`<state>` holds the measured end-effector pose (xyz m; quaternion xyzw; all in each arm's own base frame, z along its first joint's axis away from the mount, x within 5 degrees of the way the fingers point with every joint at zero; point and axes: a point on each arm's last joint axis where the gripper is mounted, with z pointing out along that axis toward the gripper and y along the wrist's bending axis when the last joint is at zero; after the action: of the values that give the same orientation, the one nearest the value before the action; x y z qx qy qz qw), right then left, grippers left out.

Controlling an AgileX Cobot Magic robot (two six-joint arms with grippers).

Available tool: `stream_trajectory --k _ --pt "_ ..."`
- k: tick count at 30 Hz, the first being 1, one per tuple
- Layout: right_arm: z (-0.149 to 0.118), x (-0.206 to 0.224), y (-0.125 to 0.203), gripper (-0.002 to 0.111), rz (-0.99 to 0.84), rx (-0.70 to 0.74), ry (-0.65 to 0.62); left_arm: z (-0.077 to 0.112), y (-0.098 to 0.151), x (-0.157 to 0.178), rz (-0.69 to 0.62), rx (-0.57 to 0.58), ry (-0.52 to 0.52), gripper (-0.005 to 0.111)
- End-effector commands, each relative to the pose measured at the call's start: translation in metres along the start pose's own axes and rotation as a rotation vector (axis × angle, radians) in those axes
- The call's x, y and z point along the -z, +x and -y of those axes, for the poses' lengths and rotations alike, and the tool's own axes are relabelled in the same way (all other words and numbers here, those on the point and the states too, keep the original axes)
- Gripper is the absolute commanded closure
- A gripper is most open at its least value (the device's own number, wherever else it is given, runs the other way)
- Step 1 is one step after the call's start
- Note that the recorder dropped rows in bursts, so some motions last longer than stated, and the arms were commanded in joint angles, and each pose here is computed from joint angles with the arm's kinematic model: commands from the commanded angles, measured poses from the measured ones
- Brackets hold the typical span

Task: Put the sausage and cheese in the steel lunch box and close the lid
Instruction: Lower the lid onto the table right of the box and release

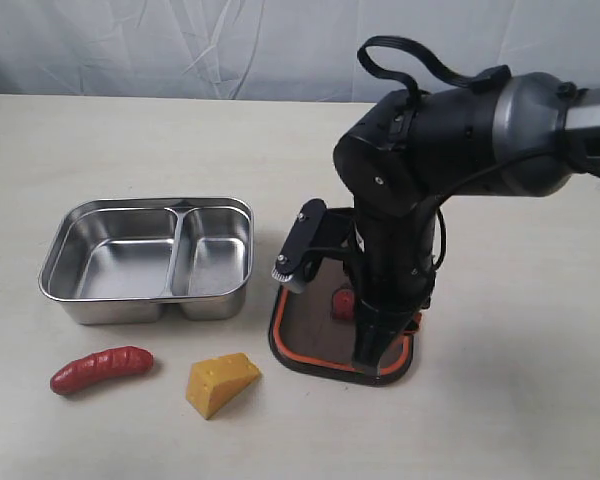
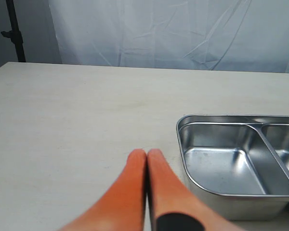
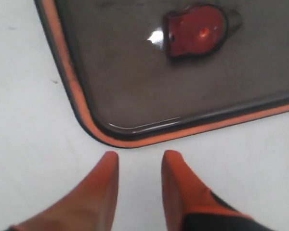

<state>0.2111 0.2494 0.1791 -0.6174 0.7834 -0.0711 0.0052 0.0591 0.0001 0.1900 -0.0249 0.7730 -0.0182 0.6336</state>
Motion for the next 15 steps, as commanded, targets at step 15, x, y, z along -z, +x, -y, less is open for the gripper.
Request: stream_trajectory --k 15 --pt "-0.017 0.071 0.000 0.108 0.636 -0.341 -0.116 0.000 0.001 0.000 0.004 -0.001 -0.001 0.106"
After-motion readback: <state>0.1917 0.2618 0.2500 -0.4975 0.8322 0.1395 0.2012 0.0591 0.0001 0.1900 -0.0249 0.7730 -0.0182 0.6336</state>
